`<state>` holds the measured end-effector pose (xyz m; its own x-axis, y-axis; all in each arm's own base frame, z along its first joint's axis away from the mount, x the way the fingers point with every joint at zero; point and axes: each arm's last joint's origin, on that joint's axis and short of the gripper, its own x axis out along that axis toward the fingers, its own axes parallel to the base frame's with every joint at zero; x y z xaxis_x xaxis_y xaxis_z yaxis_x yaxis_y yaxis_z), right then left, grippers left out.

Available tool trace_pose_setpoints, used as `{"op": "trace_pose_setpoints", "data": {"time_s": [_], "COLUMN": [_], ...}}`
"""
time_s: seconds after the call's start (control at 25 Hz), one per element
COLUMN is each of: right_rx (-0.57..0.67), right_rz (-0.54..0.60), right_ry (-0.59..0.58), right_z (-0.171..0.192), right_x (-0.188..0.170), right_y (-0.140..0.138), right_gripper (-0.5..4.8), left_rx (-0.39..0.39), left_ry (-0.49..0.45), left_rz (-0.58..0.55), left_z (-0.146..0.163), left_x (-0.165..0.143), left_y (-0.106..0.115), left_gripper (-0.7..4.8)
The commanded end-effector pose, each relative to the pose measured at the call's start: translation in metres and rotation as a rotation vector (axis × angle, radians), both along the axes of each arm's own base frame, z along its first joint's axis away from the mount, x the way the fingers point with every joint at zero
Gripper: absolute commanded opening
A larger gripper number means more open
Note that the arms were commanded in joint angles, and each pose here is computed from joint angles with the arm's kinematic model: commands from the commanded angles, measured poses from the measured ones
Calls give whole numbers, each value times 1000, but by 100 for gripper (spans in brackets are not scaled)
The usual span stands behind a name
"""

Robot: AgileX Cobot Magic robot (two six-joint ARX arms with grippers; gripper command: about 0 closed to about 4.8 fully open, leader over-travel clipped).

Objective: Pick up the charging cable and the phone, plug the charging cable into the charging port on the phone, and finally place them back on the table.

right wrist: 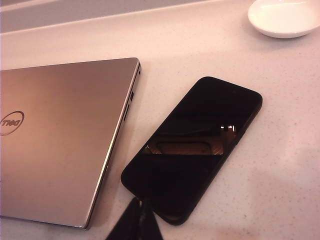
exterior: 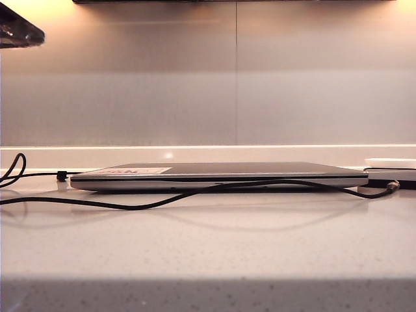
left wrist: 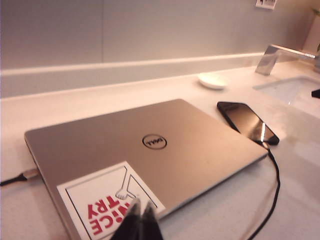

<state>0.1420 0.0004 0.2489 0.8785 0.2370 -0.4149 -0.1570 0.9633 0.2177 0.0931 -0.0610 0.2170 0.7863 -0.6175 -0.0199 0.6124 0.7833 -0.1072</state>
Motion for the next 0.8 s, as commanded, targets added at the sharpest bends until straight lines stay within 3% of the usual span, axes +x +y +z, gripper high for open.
{"op": "trace_pose_setpoints", "data": {"time_s": [0.04, 0.28, 0.4, 0.56, 0.8], "right_rx": [-2, -2, -2, -2, -2], "right_rz": [2, 2, 2, 2, 2], "right_ry": [-23, -23, -23, -23, -23], "right_z": [3, 3, 3, 3, 3], "right_x": [0, 0, 0, 0, 0], "right_y": [0, 0, 0, 0, 0], "right_gripper": [-1, -1, -1, -1, -1], "left_rx": [-11, -33, -51, -56, -35], "left_ry": [-21, -75, -147, -188, -131], "left_rz": [62, 259, 418, 510, 555], "left_z": [2, 2, -6, -12, -31], "left_x": [3, 4, -2, -5, 1], "left_y": [6, 28, 46, 54, 58], "left_gripper": [-6, -6, -6, -6, -6]}}
